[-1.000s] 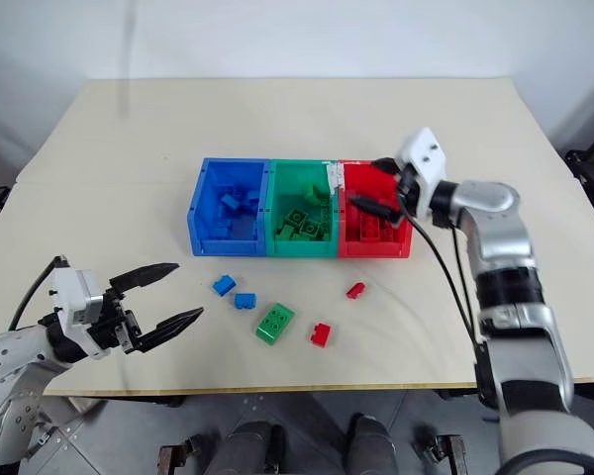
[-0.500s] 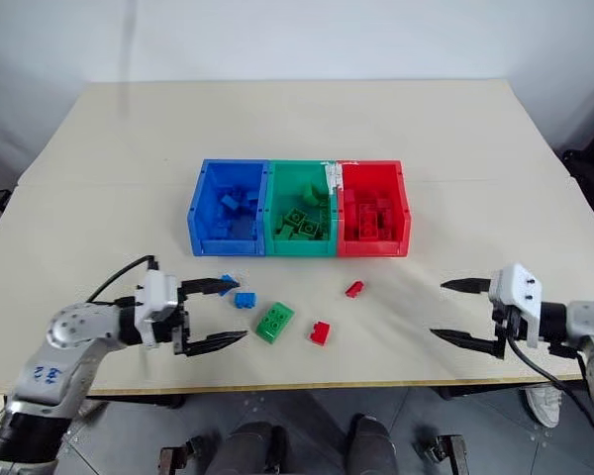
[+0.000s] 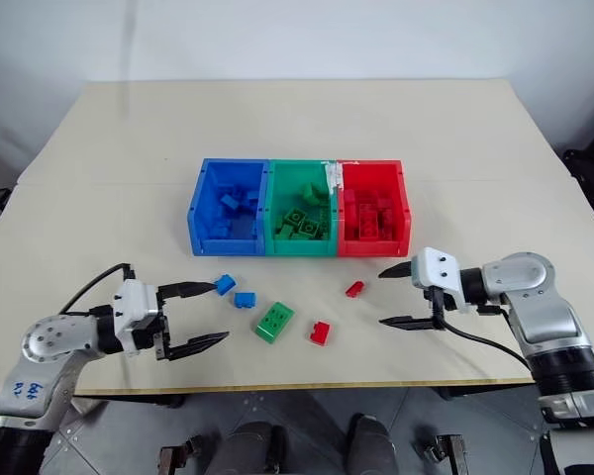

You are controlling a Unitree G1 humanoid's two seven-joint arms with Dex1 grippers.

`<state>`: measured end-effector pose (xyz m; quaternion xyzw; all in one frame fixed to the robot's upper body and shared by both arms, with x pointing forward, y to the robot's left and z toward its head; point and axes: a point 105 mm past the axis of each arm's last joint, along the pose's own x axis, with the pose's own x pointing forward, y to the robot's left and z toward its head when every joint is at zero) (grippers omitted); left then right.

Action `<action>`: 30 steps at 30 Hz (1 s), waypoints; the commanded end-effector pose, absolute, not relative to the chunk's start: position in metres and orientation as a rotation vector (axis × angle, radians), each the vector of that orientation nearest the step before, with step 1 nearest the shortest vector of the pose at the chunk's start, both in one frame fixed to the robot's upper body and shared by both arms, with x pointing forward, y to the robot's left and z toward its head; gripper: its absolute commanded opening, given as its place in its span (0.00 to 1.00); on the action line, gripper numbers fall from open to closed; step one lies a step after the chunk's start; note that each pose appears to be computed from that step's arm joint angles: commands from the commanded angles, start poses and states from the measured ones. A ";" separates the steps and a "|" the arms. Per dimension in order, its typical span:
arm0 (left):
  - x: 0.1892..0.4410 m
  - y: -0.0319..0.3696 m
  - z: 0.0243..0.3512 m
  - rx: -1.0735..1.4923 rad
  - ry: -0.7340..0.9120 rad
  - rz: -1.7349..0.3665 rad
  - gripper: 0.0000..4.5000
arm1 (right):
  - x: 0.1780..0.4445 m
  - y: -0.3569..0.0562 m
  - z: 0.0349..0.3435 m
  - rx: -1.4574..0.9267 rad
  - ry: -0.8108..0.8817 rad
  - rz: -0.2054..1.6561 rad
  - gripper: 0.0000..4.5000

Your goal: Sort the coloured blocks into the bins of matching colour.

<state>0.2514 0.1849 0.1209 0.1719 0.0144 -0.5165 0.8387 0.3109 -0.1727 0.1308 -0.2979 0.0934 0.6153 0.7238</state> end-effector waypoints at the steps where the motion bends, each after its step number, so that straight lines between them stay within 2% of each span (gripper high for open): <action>1: 0.241 0.194 0.133 0.383 0.004 -1.045 1.00 | 0.323 -0.148 0.130 -0.723 0.170 1.414 1.00; 7: 0.234 0.192 0.134 0.373 -0.007 -0.997 1.00 | 0.338 -0.136 0.122 -0.778 0.182 1.425 1.00; 8: 0.232 0.191 0.134 0.373 -0.008 -0.996 1.00 | 0.338 -0.138 0.119 -0.786 0.204 1.432 0.96; 12: 0.230 0.191 0.135 0.374 -0.009 -0.979 1.00 | 0.336 -0.151 0.110 -0.867 0.273 1.462 0.71; 19: 0.232 0.192 0.134 0.370 -0.011 -0.973 1.00 | 0.338 -0.161 0.117 -0.850 0.257 1.438 0.18; 21: 0.234 0.190 0.135 0.366 -0.017 -0.979 1.00 | 0.337 -0.162 0.121 -0.823 0.235 1.426 0.07; 26: 0.242 0.183 0.145 0.341 -0.071 -0.979 1.00 | 0.344 -0.166 0.158 -0.619 0.095 1.291 0.07; 30: 0.249 0.180 0.156 0.301 -0.120 -0.963 1.00 | 0.355 -0.178 0.193 -0.542 0.011 1.153 0.07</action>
